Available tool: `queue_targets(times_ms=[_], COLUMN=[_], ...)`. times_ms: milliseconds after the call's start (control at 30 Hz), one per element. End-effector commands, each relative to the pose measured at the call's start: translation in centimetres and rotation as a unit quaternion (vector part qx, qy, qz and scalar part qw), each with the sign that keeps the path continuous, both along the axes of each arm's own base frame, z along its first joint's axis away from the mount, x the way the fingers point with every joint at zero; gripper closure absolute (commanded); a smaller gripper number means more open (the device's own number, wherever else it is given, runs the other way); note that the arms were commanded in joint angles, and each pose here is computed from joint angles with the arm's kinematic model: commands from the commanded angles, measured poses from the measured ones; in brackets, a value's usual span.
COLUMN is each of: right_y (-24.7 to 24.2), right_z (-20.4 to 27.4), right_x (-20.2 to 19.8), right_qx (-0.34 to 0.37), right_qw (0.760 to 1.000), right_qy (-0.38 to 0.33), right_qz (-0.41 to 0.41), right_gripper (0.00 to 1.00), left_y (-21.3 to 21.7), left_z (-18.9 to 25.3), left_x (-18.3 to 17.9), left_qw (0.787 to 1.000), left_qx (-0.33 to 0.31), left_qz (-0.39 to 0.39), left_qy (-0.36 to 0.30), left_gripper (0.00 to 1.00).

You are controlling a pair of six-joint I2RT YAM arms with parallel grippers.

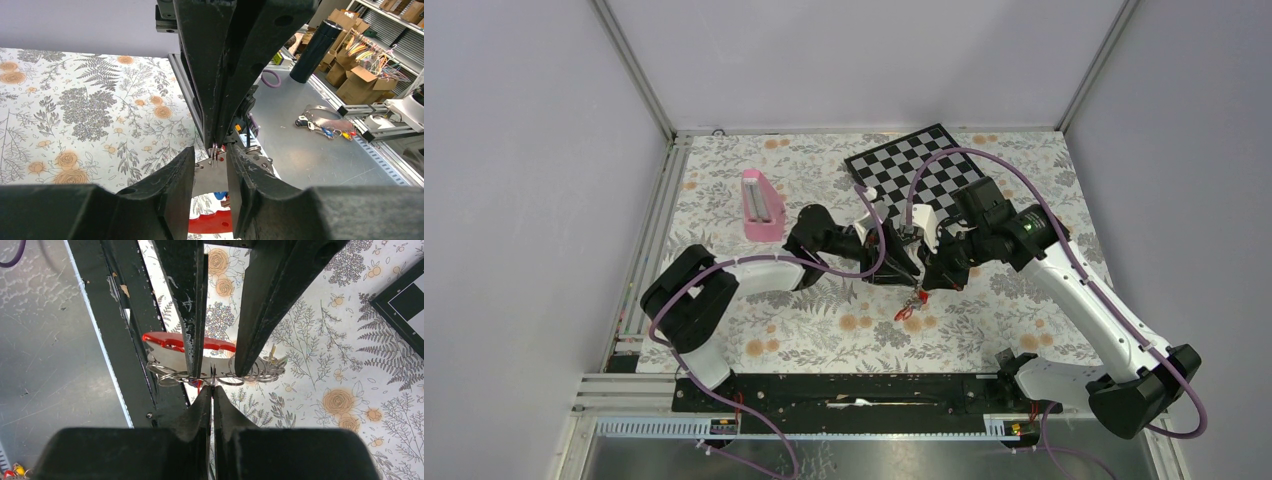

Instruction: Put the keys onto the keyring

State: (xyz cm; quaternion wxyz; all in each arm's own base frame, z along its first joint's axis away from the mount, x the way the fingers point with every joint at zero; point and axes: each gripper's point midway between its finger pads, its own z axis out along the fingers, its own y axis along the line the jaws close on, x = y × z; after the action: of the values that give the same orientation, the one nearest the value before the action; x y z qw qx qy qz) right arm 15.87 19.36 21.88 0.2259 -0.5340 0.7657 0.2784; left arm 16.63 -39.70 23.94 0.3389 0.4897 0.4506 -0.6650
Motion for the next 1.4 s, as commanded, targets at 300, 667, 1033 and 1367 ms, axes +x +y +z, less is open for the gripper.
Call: queue_targets(times_ms=[300, 667, 1033, 1367], right_y=[0.6, 0.6, 0.5, 0.2], right_z=[0.7, 0.2, 0.7, 2.1], right_x=[-0.1, 0.0, 0.6, 2.0], right_qx=[0.016, 0.014, 0.026, 0.062], right_qw=[1.0, 1.0, 0.999, 0.99], right_qy=[-0.013, -0.011, -0.044, -0.126], right_qz=[0.009, 0.009, 0.0, -0.032], right_gripper=[1.0, 1.0, 0.92, 0.66], left_y=[-0.7, -0.8, 0.1, 1.2], left_z=[0.1, 0.3, 0.8, 3.0], left_x=[0.0, -0.2, -1.1, -0.9], left_qw=[1.0, 1.0, 0.999, 0.999], left_qx=[-0.008, -0.011, -0.022, -0.051], left_qz=[0.0, -0.007, -0.021, -0.007], left_qy=[-0.011, -0.009, -0.017, 0.013], left_gripper=[0.78, 0.87, 1.0, 1.0])
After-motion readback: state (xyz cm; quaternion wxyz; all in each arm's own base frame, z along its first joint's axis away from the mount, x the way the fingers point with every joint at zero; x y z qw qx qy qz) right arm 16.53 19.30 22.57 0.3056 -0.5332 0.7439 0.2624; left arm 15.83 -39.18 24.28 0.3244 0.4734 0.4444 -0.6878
